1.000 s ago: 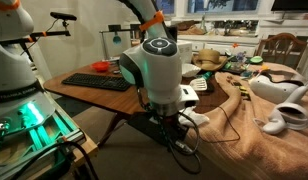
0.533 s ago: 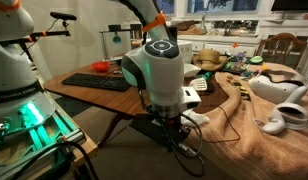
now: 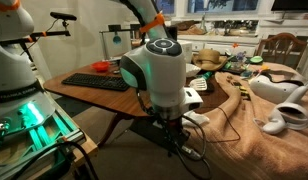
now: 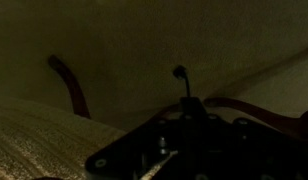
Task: Move the black cable to the right, then move it backwards
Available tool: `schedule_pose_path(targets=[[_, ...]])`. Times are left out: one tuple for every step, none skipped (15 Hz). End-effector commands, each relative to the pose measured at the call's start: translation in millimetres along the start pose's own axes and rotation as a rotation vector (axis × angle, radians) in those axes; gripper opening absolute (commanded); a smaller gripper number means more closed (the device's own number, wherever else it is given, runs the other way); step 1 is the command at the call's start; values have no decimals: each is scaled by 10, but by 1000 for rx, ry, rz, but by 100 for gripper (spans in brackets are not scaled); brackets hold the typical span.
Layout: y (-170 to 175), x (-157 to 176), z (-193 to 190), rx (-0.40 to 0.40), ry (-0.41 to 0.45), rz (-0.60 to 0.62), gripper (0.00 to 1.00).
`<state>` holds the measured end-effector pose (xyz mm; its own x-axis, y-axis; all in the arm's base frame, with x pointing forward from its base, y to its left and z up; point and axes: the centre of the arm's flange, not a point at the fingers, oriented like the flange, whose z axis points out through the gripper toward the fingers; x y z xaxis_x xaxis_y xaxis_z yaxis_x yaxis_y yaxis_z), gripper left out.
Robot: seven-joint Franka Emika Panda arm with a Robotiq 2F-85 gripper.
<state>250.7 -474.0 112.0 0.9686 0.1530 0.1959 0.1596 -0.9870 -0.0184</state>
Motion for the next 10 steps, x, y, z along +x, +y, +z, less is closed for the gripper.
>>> schedule_pose_path(targets=[[-130,-211,-355,53,-58,-31,1],[-171,-258,-449,69,-71,-35,1],[-237,-287,-588,85,-79,-41,1],[-289,-300,-689,107,-91,-47,1],[-363,-299,-825,117,-95,-49,1],[-411,-282,-932,132,-95,-52,1],[-467,-237,-1061,146,-99,-53,1],[-527,-196,-1209,155,-107,-57,1],[-584,-153,-1342,161,-120,-58,1],[-650,-82,-1486,170,-133,-64,1]])
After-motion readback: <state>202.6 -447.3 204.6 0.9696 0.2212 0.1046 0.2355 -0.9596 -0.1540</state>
